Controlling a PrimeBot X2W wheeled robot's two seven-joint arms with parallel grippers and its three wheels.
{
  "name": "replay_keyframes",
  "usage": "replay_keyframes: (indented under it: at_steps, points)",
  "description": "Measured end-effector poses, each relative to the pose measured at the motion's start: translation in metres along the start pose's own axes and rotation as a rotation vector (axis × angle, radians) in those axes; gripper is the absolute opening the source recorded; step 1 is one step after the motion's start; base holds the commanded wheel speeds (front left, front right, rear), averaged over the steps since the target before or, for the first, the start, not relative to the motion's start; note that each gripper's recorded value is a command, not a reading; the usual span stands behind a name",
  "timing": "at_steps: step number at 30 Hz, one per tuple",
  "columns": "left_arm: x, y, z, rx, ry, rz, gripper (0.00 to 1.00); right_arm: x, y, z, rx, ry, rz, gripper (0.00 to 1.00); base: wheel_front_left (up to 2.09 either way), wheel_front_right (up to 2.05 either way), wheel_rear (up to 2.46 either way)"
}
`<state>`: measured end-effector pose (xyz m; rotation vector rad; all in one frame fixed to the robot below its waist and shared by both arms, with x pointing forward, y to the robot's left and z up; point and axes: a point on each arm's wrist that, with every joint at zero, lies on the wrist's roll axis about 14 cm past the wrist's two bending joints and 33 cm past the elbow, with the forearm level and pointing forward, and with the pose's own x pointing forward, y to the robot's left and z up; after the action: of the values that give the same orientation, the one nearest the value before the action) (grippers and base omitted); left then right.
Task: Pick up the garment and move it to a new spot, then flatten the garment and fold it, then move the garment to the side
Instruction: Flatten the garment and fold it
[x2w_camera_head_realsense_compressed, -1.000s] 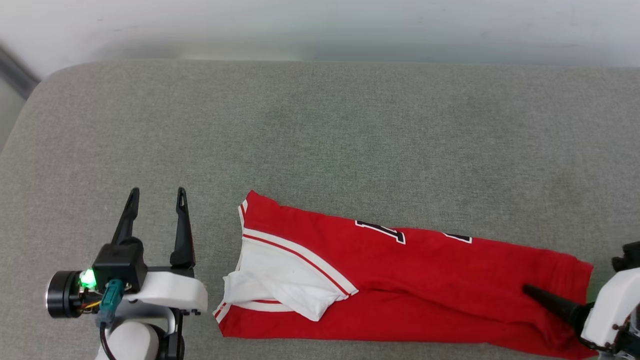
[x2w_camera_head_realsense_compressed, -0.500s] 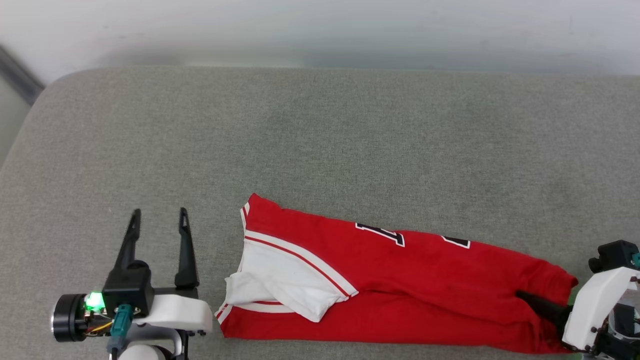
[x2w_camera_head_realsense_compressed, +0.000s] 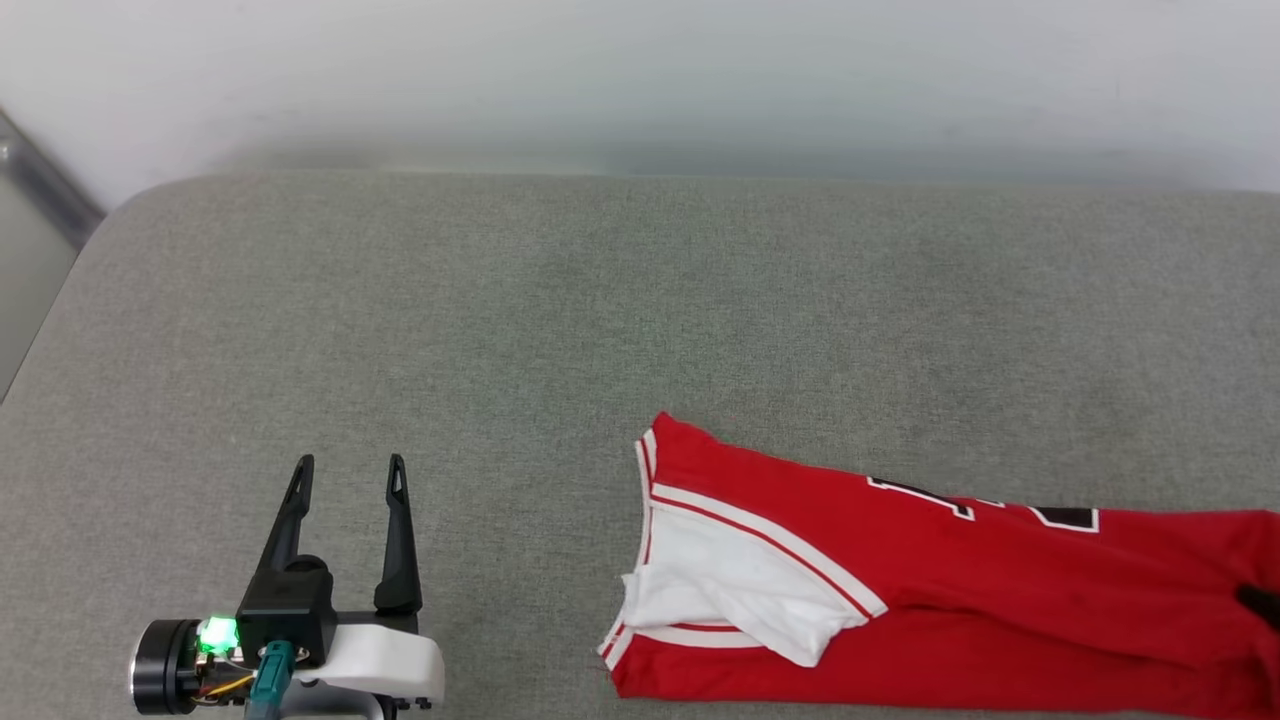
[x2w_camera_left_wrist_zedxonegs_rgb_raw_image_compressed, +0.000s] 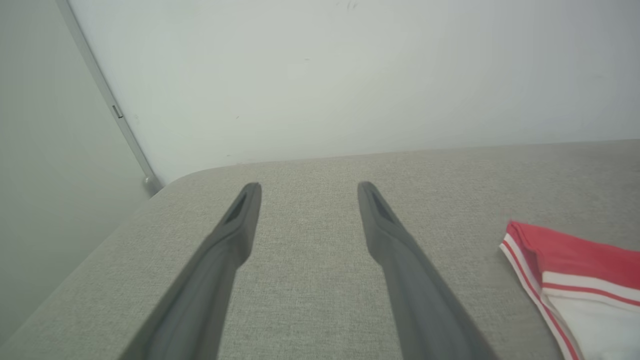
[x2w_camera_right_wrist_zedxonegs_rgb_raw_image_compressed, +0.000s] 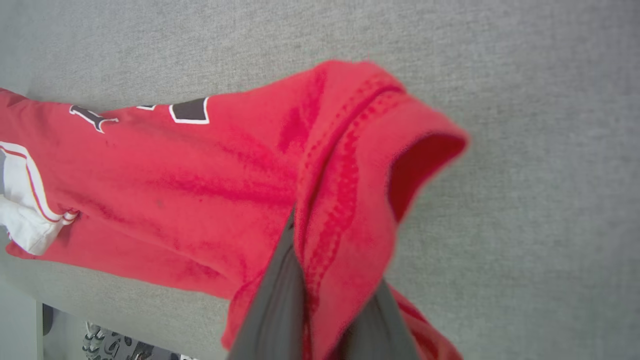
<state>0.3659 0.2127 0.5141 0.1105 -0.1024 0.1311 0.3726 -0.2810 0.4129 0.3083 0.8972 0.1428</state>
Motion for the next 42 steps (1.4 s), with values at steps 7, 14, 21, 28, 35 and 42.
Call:
replay_keyframes:
  at_steps: [7,14,21,28,35,42]
  points:
    - [-0.005,0.002,0.001,0.004,0.000,-0.003,1.00,-0.010,0.026,-0.005,-0.040,0.051,0.082,0.00,0.00,0.00,0.00]
    - [-0.004,0.000,-0.001,-0.001,0.004,-0.017,1.00,-0.010,0.105,-0.008,-0.125,0.074,0.302,0.00,0.00,0.00,0.00]
    - [0.001,-0.002,-0.004,0.000,0.012,-0.016,1.00,0.005,0.172,0.001,-0.245,0.086,0.442,0.00,0.00,0.00,0.00]
    - [0.006,0.001,-0.010,0.001,0.028,-0.006,1.00,0.031,0.228,-0.008,-0.405,0.157,0.513,0.00,0.00,0.00,0.00]
    - [0.011,0.003,-0.014,0.003,0.037,0.003,1.00,0.065,0.245,-0.030,-0.505,0.254,0.491,0.00,0.00,0.00,0.00]
    - [0.016,0.003,-0.018,0.003,0.048,0.008,1.00,0.092,0.239,-0.056,-0.566,0.320,0.448,0.00,0.00,0.00,0.00]
